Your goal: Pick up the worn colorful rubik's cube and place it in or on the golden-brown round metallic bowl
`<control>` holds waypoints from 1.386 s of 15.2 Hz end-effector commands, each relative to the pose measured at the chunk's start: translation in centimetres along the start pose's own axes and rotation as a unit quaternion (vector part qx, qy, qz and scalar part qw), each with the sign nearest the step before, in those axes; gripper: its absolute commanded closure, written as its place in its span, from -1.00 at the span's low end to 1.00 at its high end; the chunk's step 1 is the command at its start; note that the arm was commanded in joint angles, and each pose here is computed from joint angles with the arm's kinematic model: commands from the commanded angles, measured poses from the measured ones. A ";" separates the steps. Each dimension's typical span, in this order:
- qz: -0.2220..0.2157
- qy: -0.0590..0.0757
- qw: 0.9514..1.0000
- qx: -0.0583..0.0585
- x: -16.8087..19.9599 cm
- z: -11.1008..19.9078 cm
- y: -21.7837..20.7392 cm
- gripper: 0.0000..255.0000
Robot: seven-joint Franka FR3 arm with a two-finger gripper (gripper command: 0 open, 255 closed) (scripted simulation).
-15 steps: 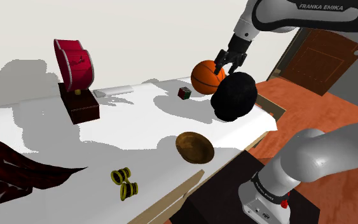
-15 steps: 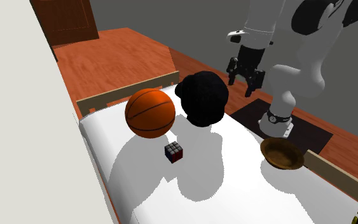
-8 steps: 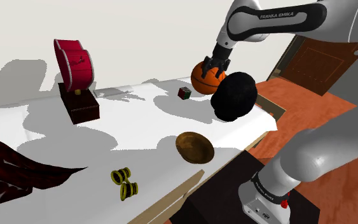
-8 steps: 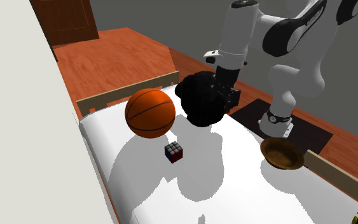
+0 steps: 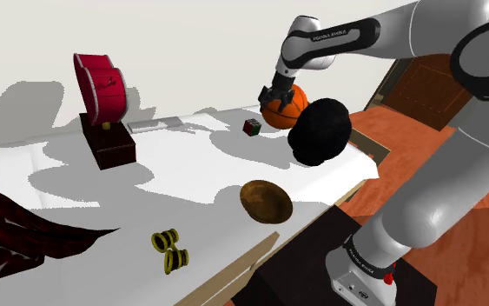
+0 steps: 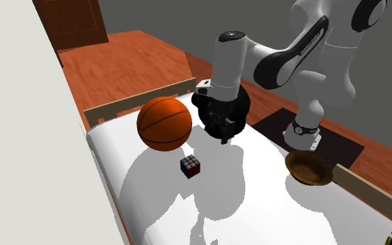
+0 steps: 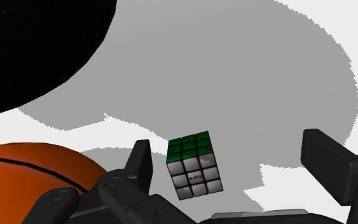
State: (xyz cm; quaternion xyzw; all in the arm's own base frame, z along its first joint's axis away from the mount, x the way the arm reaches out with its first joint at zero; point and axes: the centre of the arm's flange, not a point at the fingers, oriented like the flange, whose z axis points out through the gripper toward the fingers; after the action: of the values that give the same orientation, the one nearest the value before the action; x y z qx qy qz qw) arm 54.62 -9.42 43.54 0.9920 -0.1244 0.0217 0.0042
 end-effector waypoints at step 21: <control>0.013 -0.021 1.000 0.002 10.8 14.6 1.5 -1.00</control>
State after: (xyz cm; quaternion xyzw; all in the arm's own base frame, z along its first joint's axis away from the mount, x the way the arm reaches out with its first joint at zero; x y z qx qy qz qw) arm 65.80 -14.59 31.70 0.9895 -0.1410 0.0308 0.0051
